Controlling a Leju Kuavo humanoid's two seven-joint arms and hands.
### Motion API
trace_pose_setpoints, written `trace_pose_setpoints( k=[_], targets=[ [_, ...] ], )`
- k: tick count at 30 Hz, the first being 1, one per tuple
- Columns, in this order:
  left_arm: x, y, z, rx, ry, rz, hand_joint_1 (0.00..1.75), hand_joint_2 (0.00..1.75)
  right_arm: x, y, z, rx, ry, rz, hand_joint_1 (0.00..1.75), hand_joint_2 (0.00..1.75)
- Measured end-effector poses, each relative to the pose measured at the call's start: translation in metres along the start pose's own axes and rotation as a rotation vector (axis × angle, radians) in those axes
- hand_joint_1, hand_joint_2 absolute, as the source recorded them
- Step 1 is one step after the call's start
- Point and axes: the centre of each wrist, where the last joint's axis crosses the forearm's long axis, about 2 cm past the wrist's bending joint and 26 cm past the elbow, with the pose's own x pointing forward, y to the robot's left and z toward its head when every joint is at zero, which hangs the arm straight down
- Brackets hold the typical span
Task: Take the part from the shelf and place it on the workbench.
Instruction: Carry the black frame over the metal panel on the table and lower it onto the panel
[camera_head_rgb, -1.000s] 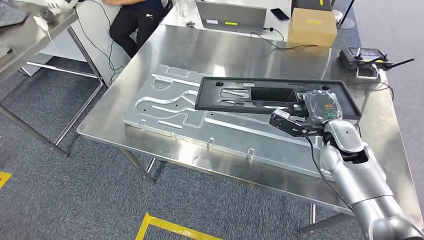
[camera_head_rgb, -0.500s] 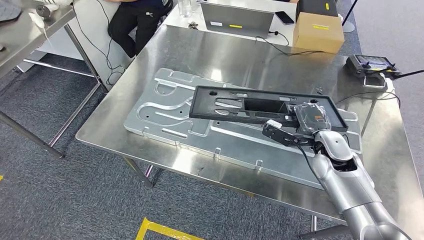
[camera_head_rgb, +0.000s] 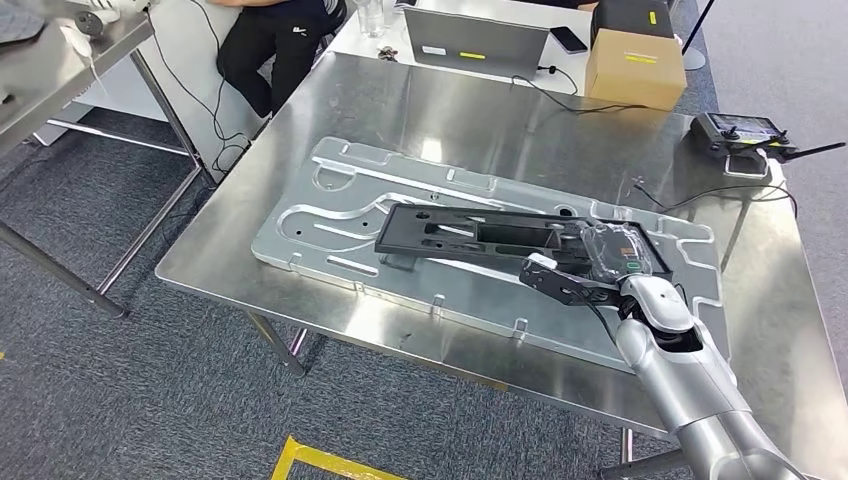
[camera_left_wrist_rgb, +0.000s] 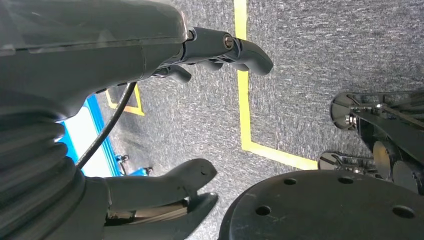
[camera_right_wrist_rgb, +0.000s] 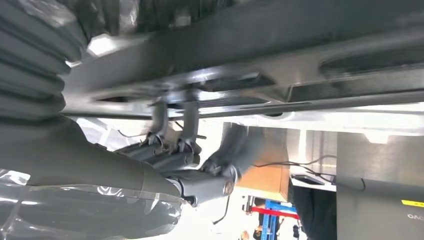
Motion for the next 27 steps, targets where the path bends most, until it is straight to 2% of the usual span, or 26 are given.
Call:
trace_pose_setpoints(
  k=[1, 17, 27],
  targets=[
    [0.0, 0.0, 0.0, 0.0, 0.0, 0.002, 0.0, 0.0, 0.0, 0.0, 0.0, 0.001, 0.0, -0.001, 0.0, 0.0],
    [-0.002, 0.0, 0.0, 0.004, -0.002, 0.015, 0.0, 0.0, 0.002, -0.002, 0.0, -0.005, -0.021, -0.024, 0.0, 0.0],
    [-0.001, 0.0, 0.0, 0.018, -0.008, 0.02, 0.0, 0.0, 0.036, -0.037, 0.008, -0.15, -0.184, -0.069, 0.0, 0.0]
  ],
)
